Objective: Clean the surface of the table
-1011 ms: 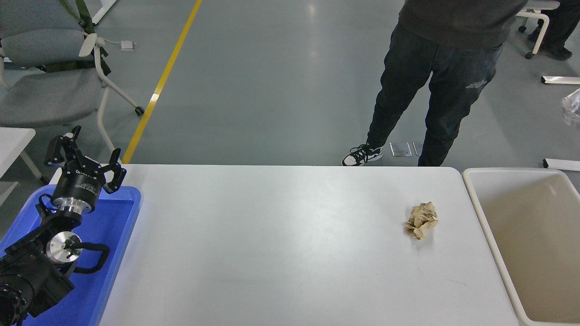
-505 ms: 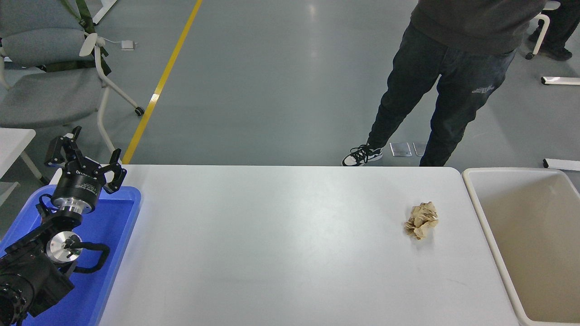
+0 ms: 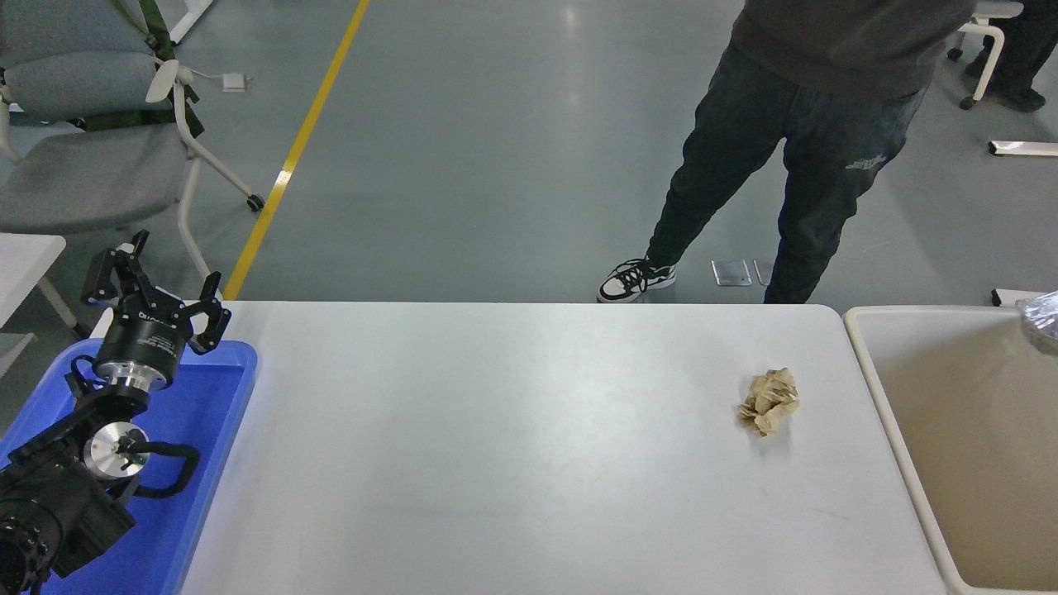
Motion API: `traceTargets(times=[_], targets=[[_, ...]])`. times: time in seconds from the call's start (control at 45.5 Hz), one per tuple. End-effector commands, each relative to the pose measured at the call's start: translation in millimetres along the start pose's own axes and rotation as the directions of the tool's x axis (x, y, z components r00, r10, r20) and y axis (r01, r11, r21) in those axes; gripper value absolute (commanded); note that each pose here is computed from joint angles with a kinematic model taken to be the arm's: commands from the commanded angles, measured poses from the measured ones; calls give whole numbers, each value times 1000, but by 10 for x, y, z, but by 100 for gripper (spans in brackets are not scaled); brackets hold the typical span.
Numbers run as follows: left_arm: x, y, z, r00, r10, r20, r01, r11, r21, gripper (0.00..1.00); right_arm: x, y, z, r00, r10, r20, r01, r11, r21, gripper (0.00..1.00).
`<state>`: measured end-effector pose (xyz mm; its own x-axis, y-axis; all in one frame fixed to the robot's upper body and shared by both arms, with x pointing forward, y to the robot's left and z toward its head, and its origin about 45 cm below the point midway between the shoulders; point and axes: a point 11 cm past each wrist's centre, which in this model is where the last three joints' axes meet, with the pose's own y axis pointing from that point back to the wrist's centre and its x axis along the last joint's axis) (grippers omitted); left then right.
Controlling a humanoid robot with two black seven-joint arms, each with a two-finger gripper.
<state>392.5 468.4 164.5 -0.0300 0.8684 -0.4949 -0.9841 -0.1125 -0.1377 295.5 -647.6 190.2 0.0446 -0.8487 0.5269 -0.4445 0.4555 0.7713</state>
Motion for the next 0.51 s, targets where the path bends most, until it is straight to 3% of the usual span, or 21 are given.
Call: traceTargets(times=[0.0,0.484], targets=[[-4,-1,-1,1000,-1,-1,1,1000,0,100,-413,-254,199,1000,6,11,-5,999,-49,0],[0,0,0,1000,0,0,0,1000,0,100,-1062,-505,304,986,167,26,-164,983,-88,0]])
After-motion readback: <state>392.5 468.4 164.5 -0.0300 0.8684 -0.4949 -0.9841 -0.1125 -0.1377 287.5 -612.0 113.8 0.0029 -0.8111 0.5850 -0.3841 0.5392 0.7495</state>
